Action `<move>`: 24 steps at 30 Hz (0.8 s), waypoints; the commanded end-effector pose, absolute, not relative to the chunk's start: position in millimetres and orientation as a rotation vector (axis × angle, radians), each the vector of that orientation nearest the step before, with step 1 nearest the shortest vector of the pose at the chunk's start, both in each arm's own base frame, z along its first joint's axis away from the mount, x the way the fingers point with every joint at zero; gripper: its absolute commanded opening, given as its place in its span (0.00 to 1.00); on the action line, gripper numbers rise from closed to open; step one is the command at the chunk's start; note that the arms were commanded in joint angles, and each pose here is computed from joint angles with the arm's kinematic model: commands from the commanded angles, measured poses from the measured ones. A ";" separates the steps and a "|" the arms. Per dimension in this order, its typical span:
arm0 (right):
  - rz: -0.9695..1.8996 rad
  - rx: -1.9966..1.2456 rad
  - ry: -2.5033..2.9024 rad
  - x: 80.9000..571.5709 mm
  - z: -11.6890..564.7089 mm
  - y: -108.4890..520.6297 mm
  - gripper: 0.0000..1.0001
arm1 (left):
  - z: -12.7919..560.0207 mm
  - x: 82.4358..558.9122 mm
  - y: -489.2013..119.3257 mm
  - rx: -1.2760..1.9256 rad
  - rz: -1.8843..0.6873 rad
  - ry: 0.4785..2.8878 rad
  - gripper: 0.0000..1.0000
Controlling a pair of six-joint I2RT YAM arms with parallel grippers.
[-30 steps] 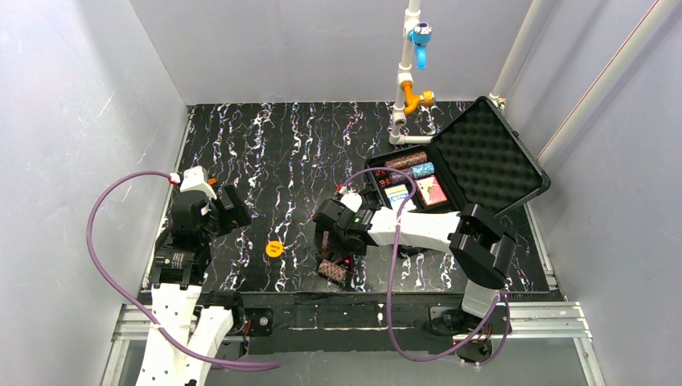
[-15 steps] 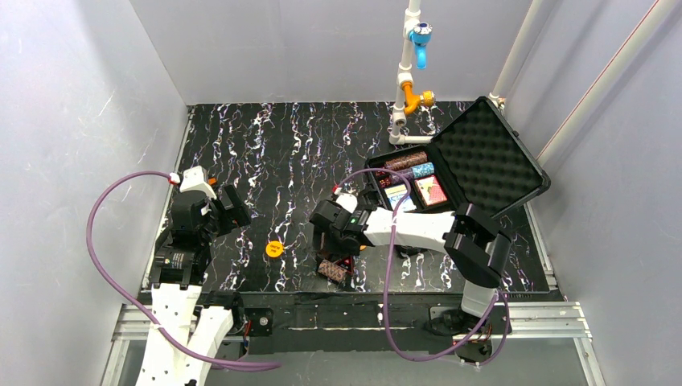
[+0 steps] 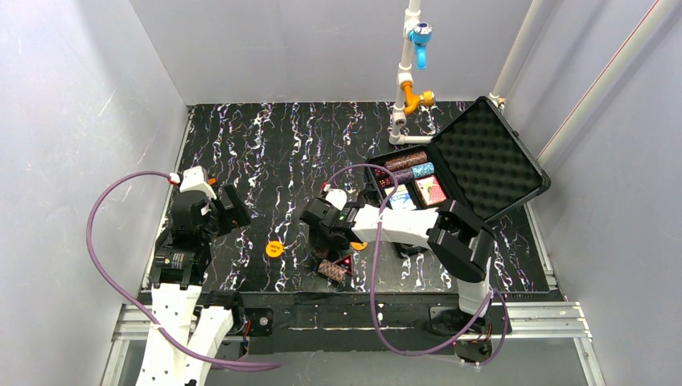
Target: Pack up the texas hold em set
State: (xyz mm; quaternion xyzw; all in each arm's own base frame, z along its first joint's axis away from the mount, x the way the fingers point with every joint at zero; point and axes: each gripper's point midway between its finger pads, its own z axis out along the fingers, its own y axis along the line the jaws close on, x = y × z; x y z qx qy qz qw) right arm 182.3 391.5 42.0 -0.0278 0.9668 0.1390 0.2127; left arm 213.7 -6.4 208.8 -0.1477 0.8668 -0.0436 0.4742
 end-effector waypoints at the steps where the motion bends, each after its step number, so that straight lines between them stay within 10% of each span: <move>1: 0.354 -0.123 2.617 196.4 54.0 399.2 0.60 | 208.0 213.0 -2.8 -0.367 -0.086 2.118 0.99; 8: 0.353 -0.289 2.633 194.1 43.6 410.2 0.33 | 207.4 213.9 -2.9 -0.367 -0.085 2.122 0.99; 24: 0.089 -1.102 2.353 224.8 44.3 413.1 0.35 | 202.9 216.1 -3.7 -0.367 -0.084 2.147 0.99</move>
